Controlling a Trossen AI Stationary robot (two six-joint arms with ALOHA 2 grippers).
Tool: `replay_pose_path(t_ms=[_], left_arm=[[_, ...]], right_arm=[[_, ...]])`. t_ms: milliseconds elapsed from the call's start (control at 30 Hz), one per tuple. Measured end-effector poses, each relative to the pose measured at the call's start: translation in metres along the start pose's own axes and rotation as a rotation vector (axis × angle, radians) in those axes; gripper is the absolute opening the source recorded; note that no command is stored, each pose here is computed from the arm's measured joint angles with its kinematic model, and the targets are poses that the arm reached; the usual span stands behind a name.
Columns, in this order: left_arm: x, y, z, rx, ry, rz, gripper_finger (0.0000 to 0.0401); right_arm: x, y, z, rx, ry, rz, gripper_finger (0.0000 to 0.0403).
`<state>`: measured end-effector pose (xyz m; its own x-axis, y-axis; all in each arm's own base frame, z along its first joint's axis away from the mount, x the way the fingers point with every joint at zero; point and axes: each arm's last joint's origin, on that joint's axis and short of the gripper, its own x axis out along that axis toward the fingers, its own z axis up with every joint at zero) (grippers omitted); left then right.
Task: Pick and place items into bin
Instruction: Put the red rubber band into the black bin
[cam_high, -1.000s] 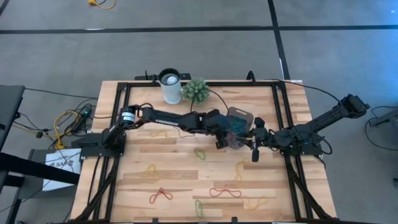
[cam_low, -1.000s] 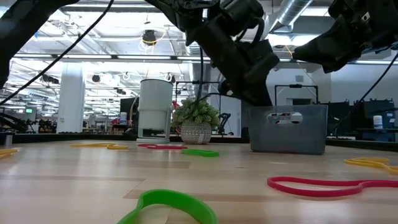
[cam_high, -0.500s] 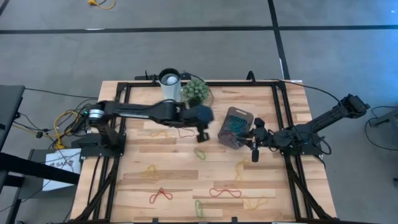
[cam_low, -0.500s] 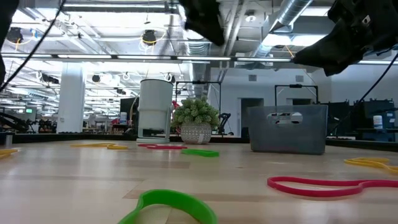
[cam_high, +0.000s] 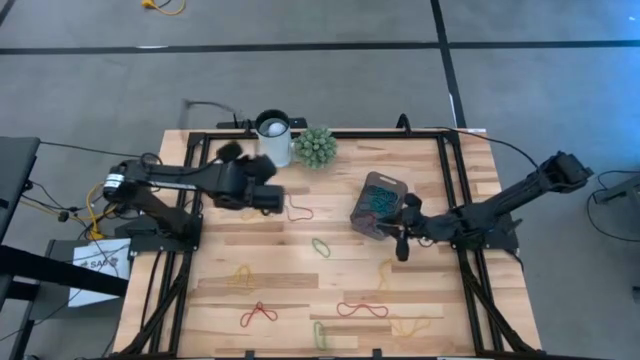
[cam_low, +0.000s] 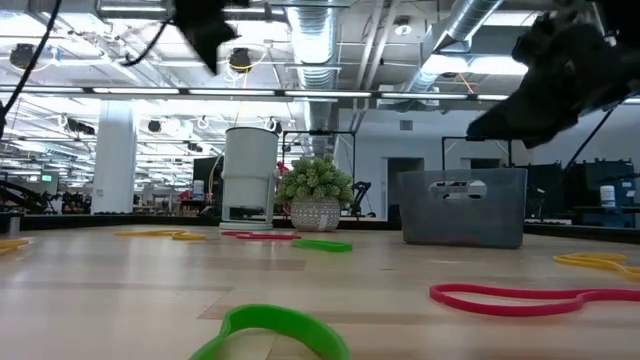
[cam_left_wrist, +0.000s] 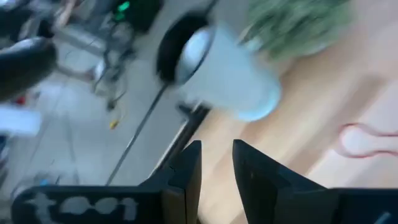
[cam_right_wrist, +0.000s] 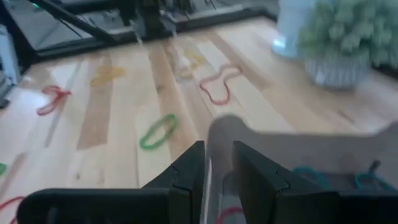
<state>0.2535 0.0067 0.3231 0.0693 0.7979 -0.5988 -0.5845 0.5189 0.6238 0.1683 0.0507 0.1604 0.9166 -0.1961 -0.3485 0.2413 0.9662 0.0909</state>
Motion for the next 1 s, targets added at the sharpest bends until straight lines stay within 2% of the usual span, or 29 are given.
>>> replay_pose_path(t_ms=[100,200,267,367,500,633,733,1000], left_arm=[[0.013,-0.005,-0.034,-0.026,0.047,0.022,0.0083],[0.028,-0.019,-0.068,-0.041,0.048,-0.029,0.0083],[0.037,-0.032,-0.087,-0.069,0.028,-0.119,0.0083],[0.049,-0.056,-0.106,-0.107,-0.036,-0.324,0.0083],[0.058,-0.085,-0.112,-0.158,-0.220,-0.599,0.0083],[0.062,-0.099,-0.105,-0.197,-0.442,-0.774,0.0083],[0.067,-0.102,-0.101,-0.211,-0.516,-0.782,0.0083],[0.095,-0.126,-0.098,-0.231,-0.459,-0.785,0.0083]], right_arm=[[0.006,-0.001,-0.005,0.021,0.034,-0.026,0.0077],[0.010,-0.003,-0.008,0.018,0.049,-0.044,0.0077],[0.010,-0.002,-0.008,0.020,0.049,-0.040,0.0077],[0.011,0.001,0.000,0.035,0.032,-0.010,0.0077],[0.011,0.008,0.019,0.068,-0.024,0.014,0.0077],[0.013,0.014,0.036,0.096,-0.081,0.031,0.0077],[0.013,0.016,0.041,0.074,-0.101,0.035,0.0077],[0.014,0.016,0.039,0.046,-0.088,0.028,0.0077]])
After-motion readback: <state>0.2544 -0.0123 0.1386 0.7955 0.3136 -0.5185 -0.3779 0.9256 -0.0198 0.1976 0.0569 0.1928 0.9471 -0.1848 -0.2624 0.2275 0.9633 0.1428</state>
